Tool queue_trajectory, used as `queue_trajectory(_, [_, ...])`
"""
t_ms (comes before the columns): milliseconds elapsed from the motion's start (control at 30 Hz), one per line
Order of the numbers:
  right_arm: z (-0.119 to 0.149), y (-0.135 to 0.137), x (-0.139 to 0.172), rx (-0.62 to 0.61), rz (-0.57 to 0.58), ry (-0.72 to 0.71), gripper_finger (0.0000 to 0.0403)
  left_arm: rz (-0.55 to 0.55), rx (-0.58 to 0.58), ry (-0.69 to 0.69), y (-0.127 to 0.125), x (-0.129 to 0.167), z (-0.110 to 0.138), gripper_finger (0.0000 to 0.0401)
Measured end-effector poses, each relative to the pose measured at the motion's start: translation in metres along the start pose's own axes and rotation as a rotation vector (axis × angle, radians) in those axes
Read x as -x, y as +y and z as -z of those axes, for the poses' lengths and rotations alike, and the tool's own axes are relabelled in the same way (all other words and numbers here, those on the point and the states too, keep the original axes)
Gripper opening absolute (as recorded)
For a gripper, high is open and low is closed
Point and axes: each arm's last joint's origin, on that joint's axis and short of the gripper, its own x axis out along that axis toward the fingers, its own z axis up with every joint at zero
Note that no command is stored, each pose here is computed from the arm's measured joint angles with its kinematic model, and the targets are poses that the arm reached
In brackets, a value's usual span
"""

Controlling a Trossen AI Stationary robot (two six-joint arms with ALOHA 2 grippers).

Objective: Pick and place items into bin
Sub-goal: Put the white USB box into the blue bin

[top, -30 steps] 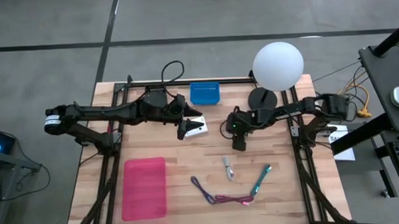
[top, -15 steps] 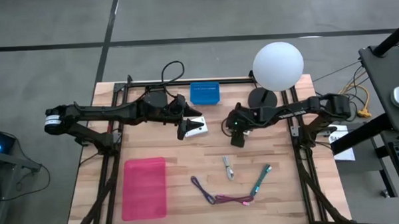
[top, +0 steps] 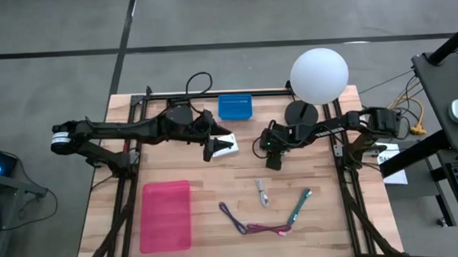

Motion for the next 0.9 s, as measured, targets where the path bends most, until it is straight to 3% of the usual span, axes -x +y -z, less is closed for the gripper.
queue_trajectory(233, [-0.001, 0.005, 0.001, 0.001, -0.154, 0.005, 0.0142, -0.009, 0.032, 0.026, 0.004, -0.001, 0.010, 0.0231])
queue_trajectory(567, [0.000, 0.004, 0.004, -0.030, -0.162, 0.004, 0.0117, -0.008, 0.055, 0.020, 0.003, -0.001, 0.009, 0.0231])
queue_trajectory(900, [-0.002, 0.002, 0.017, -0.036, -0.168, -0.028, 0.0146, -0.008, 0.055, 0.021, 0.003, -0.001, 0.009, 0.0231])
